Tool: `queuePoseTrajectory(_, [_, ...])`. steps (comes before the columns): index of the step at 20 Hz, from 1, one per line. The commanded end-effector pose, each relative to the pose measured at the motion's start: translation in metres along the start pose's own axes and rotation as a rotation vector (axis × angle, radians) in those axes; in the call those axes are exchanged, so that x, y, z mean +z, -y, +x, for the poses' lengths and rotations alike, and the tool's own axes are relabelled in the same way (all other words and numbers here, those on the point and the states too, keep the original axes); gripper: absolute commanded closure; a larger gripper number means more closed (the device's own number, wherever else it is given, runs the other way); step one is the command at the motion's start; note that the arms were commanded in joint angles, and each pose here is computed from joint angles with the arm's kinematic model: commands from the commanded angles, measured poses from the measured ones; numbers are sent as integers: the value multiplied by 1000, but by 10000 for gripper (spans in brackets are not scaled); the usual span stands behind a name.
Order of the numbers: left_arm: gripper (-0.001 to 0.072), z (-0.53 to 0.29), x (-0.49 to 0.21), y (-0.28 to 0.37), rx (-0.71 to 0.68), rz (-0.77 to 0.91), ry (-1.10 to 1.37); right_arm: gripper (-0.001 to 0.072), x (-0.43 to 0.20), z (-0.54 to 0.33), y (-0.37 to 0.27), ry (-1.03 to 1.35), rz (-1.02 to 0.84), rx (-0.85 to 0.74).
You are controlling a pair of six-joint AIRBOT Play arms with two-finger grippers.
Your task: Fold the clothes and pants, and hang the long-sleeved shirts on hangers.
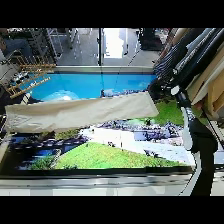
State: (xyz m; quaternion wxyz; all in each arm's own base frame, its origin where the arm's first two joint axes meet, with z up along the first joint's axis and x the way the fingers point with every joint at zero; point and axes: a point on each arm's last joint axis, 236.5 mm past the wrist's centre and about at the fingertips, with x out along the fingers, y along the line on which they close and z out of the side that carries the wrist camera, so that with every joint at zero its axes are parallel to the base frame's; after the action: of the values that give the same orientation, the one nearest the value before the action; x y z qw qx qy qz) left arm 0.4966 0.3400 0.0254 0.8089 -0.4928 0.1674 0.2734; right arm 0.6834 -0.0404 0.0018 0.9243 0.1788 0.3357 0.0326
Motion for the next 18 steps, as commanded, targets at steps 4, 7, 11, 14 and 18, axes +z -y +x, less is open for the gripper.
queuePoseTrajectory(4, [14, -46, -58, -67, 129, 99, -412, 93, -108, -59, 34, -478, 282, 42])
queuePoseTrajectory(7, [14, -65, -83, -101, 243, 86, -550, 92, -149, -66, 35, -594, 426, 98])
queuePoseTrajectory(11, [14, -50, -92, -102, 265, 40, -539, 81, -167, -61, 29, -621, 549, 118])
queuePoseTrajectory(14, [14, -33, -116, -98, 266, 59, -574, 84, -172, -56, 30, -613, 559, 106])
queuePoseTrajectory(18, [31, -6, -142, -100, 282, 30, -578, 146, -164, -27, 18, -517, 538, 82])
